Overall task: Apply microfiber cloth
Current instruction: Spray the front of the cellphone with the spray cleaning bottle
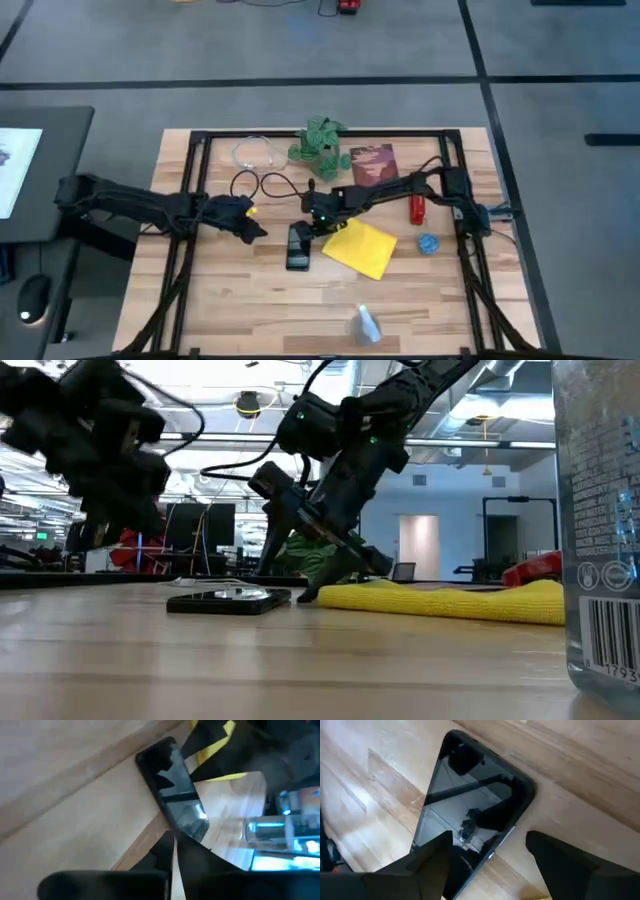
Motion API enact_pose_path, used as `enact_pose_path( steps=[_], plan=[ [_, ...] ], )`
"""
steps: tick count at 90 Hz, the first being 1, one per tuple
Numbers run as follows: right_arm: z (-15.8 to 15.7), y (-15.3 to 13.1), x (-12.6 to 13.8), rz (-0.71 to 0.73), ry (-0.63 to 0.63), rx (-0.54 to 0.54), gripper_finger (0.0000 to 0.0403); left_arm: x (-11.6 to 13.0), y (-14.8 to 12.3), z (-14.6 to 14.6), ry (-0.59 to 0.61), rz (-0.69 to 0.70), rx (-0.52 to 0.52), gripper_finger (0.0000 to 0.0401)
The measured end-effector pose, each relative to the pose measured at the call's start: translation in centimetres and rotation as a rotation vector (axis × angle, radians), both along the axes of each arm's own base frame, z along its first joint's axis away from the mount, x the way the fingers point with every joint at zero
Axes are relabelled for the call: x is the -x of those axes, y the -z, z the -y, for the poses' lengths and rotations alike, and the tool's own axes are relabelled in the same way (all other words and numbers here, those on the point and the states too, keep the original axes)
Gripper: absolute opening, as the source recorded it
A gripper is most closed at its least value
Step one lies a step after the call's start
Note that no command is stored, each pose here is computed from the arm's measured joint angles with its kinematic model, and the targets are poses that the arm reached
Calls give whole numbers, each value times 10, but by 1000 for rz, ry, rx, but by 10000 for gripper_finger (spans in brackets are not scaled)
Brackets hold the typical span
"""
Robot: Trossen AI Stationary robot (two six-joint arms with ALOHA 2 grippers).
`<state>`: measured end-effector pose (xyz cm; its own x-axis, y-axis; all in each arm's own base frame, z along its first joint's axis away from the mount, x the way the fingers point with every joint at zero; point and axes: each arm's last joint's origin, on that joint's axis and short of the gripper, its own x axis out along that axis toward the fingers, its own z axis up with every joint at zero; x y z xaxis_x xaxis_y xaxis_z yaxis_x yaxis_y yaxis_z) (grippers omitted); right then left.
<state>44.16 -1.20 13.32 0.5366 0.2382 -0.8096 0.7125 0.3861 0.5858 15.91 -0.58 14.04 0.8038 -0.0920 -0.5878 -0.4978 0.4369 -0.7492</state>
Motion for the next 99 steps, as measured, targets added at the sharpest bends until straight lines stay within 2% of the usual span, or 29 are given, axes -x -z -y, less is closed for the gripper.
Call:
enact_pose_path(
  steps=[14, 29, 49, 62, 79, 91, 99],
  plan=[
    [6, 10, -6, 61, -2, -54, 259, 1, 23, 3, -69, 12, 40, 0],
    [11, 25, -15, 131, -20, -155, 259, -10, 33, 6, -70, 51, 45, 0],
    [10, 26, -21, 212, -52, -160, 259, -27, 44, 6, -84, 20, 27, 0],
    [10, 26, -23, 234, -56, -156, 259, -38, 47, 5, -75, 0, -24, 0],
    [15, 27, -21, 214, -55, -147, 259, -38, 31, 3, -50, -1, -32, 0],
    [15, 27, -21, 201, -31, -164, 259, -30, 8, 7, -49, -129, 0, 0],
    [14, 27, -21, 201, -30, -165, 259, -18, 7, 14, -22, -228, 1, 0]
  ],
)
